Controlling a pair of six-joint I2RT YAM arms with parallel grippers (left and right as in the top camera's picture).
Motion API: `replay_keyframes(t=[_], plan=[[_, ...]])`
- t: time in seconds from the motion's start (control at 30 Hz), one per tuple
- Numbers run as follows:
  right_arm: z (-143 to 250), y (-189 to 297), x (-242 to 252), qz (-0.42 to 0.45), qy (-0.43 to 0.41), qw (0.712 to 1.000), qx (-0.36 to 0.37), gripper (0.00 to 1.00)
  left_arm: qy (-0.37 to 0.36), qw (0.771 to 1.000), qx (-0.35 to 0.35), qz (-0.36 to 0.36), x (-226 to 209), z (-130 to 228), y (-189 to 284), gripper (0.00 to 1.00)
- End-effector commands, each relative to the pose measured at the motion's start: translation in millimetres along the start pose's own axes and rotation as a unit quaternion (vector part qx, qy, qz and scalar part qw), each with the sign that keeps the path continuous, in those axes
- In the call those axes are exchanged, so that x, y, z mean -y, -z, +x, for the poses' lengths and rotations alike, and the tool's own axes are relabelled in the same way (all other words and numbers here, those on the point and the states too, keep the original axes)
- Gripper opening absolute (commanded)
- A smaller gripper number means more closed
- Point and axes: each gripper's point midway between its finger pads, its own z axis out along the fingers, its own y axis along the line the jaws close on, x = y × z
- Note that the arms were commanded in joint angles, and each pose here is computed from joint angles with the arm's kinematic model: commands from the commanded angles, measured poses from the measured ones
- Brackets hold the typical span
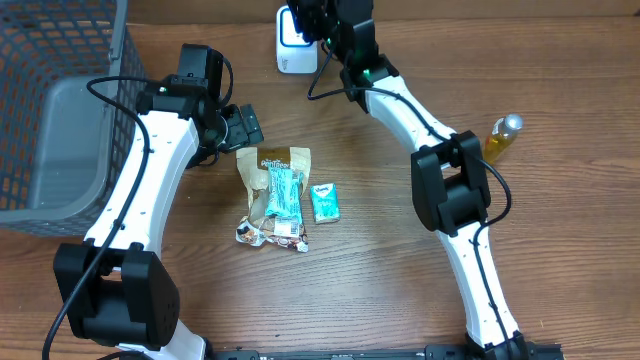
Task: Scan the item barcode
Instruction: 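Carry the jar up toward the scanner with the right gripper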
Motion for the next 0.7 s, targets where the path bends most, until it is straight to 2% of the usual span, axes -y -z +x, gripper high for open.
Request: replay_keyframes(t=[0.0,0.17,0.4,0.5,0.67], plan=[[14,-5,3,0.005,0.003,1.000,-0.001,0.22,-0.006,1.000,0.006,0.003,2,-4,3,0.99],[26,-8,6,0.006,0.002,1.000,-0.005,0.22,-0.006,1.000,0.006,0.003,2,-4,3,1.00],[20,-7,5,0.004,0.003,1.000,0.001,0.22,-0.006,1.000,0.006,0.003,2,-4,3,1.00],[-15,2,-7,-0.007,0.004,1.000,0.013,0.26,-0.006,1.000,0.006,0.003,2,-4,3,1.00],[-107,43,-31,-0.008,0.007,1.000,0.023,0.31,-0.006,1.000,0.006,0.003,2,-4,3,1.00]])
